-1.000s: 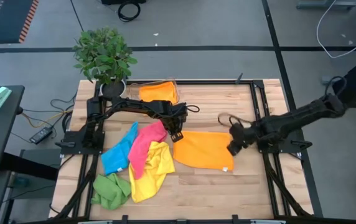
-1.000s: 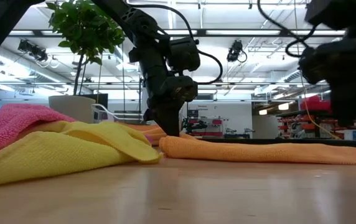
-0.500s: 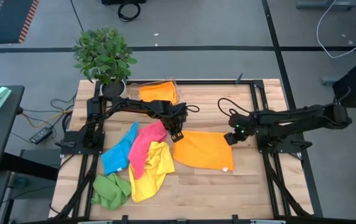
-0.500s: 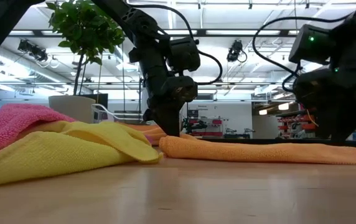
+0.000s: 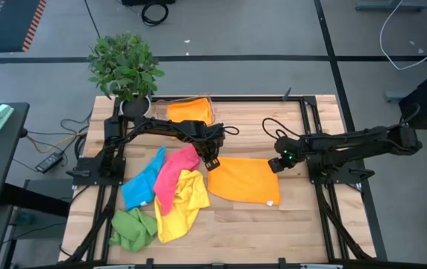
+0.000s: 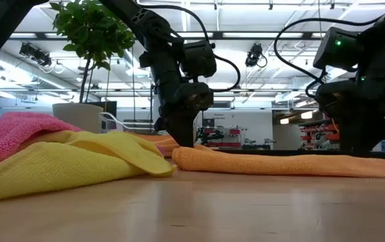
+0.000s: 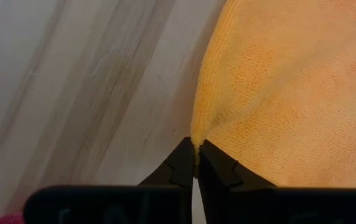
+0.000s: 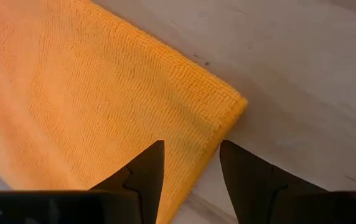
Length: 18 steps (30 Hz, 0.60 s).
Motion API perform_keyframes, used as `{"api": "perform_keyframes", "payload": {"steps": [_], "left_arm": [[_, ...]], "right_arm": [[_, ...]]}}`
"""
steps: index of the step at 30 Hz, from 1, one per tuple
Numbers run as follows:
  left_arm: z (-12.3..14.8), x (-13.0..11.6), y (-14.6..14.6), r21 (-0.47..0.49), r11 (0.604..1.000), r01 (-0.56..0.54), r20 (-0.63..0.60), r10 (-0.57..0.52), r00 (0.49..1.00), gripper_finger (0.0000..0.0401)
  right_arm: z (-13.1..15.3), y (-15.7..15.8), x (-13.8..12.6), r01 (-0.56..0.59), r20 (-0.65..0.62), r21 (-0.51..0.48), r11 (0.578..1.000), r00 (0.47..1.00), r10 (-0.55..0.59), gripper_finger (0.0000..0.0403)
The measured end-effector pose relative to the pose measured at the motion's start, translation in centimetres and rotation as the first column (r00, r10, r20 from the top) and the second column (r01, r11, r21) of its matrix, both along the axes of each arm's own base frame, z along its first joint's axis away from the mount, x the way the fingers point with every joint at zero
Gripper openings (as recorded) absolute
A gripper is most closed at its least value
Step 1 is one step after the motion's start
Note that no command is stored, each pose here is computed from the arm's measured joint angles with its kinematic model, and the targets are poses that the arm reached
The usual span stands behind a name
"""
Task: Fold microfiber towels
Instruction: Fold the orange microfiber cloth
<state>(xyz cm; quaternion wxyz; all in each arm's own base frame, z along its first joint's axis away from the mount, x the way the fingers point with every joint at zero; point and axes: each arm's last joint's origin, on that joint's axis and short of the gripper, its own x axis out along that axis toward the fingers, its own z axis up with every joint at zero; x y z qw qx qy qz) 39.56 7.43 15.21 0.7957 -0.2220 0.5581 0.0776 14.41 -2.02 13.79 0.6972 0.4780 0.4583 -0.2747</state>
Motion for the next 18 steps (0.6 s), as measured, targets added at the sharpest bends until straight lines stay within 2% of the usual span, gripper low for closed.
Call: {"api": "perform_keyframes", "payload": {"steps": [4,11,15,18], "left_arm": [[0.0,0.0,0.0,0.0,1.0,0.0,0.0,0.0,1.0,0.0008],[0.0,0.0,0.0,0.0,1.0,0.0,-0.001,0.0,1.0,0.002],[0.0,-0.1,0.0,-0.001,1.0,0.0,-0.007,0.0,1.0,0.0008],[-0.1,-0.2,0.0,-0.004,1.0,0.001,-0.019,-0.001,1.0,0.0017]], "right_arm": [[0.0,0.0,0.0,-0.002,0.0,0.002,1.0,1.0,0.002,0.0123],[0.0,0.0,0.0,-0.039,0.005,-0.015,0.999,0.999,0.04,0.0019],[0.4,0.1,-0.1,-0.053,0.04,-0.014,0.999,0.998,0.053,0.0007],[1.1,-0.1,-0.4,-0.036,0.092,-0.025,0.999,0.995,0.038,0.0005]]}}
